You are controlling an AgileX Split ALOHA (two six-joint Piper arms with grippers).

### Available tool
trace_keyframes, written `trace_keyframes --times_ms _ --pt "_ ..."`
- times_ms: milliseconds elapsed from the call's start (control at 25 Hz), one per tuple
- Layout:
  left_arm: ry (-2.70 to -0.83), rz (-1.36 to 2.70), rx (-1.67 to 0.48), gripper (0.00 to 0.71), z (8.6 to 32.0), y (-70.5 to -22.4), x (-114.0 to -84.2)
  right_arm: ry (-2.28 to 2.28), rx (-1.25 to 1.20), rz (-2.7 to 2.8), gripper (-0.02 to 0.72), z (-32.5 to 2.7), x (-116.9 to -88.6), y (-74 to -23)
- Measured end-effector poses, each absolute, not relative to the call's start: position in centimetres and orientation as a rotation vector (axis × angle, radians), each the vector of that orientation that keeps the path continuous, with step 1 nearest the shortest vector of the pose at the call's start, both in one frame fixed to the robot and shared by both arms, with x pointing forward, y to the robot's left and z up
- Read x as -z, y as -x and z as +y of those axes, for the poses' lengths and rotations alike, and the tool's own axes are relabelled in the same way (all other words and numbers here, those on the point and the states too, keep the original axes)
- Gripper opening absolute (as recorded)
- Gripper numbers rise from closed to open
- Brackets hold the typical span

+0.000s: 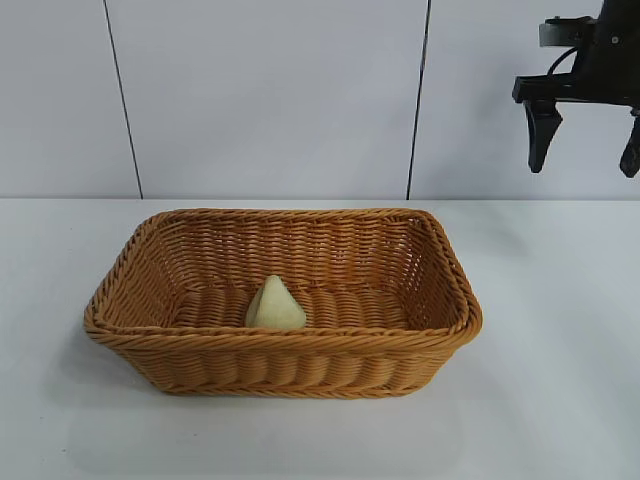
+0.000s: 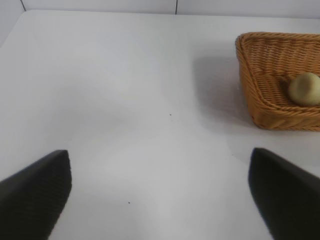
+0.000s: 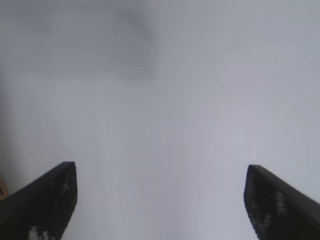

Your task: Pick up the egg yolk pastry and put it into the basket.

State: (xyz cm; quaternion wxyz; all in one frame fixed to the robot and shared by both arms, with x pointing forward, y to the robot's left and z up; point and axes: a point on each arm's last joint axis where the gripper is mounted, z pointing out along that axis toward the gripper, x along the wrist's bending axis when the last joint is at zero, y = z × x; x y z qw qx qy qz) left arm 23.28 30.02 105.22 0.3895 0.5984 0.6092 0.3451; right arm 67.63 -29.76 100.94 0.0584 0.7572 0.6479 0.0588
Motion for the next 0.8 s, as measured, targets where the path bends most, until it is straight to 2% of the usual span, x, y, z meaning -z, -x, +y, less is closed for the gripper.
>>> trace_keyframes --times_ms 160,480,640,800 --pt "-1.521 1.549 -0.877 0.692 30.0 -23.3 -105.2 -2.268 -0.149 2.021 0.644 -29.2 -102.6 -63.7" --pt "-1.520 1.547 -0.878 0.692 30.0 -23.3 -105.2 -2.198 -0.191 2.111 0.644 -27.3 -106.4 -52.2" --pt "-1.519 1.546 -0.878 0.692 30.0 -23.2 -105.2 -2.168 -0.244 2.092 0.644 -27.8 -107.3 -46.0" --pt "-1.519 1.546 -0.878 0.692 30.0 -23.2 -105.2 -2.082 -0.308 2.079 0.644 -28.4 -106.8 -40.4"
